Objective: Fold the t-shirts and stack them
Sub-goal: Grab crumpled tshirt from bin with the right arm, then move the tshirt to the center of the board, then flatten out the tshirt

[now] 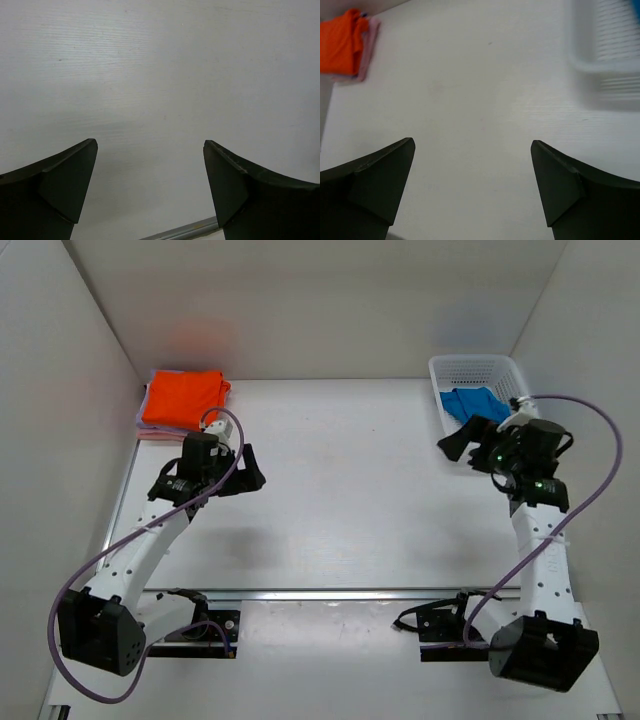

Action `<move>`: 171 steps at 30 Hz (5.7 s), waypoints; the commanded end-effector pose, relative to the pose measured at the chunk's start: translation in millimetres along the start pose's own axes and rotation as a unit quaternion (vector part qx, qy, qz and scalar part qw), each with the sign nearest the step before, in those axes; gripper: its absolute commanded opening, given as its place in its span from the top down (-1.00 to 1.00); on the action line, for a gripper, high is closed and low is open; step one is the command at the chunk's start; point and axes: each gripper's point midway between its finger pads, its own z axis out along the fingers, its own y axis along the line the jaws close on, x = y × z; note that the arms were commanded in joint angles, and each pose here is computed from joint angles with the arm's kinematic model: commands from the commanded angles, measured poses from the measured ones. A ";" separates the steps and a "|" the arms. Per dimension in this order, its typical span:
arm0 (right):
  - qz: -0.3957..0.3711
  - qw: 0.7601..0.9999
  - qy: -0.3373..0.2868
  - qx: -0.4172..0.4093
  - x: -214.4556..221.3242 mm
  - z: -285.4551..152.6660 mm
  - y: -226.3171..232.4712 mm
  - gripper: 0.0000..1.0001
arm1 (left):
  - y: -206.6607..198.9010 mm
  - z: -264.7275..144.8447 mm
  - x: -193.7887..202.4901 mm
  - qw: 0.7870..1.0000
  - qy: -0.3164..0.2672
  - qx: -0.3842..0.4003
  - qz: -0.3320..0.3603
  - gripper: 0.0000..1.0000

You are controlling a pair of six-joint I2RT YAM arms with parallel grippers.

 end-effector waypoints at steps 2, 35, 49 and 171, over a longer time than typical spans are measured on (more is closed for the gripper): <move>-0.049 0.993 -0.036 0.097 -40.1 -7.6 -52.7 -0.98 | -11.9 -6.0 -14.5 0.999 -0.031 0.036 0.012 -0.97; -0.027 0.955 0.081 0.283 -95.0 249.3 -309.1 -0.75 | -12.1 39.7 -21.2 0.988 -0.098 0.116 -0.018 -0.97; 0.062 0.979 0.097 0.169 -95.7 238.3 -291.8 1.00 | -8.1 29.9 -25.0 0.988 -0.118 0.102 -0.016 0.58; -0.067 0.990 0.121 0.028 67.7 31.7 6.0 -0.02 | 47.3 -92.8 -52.4 0.984 -0.146 -0.093 -0.038 1.00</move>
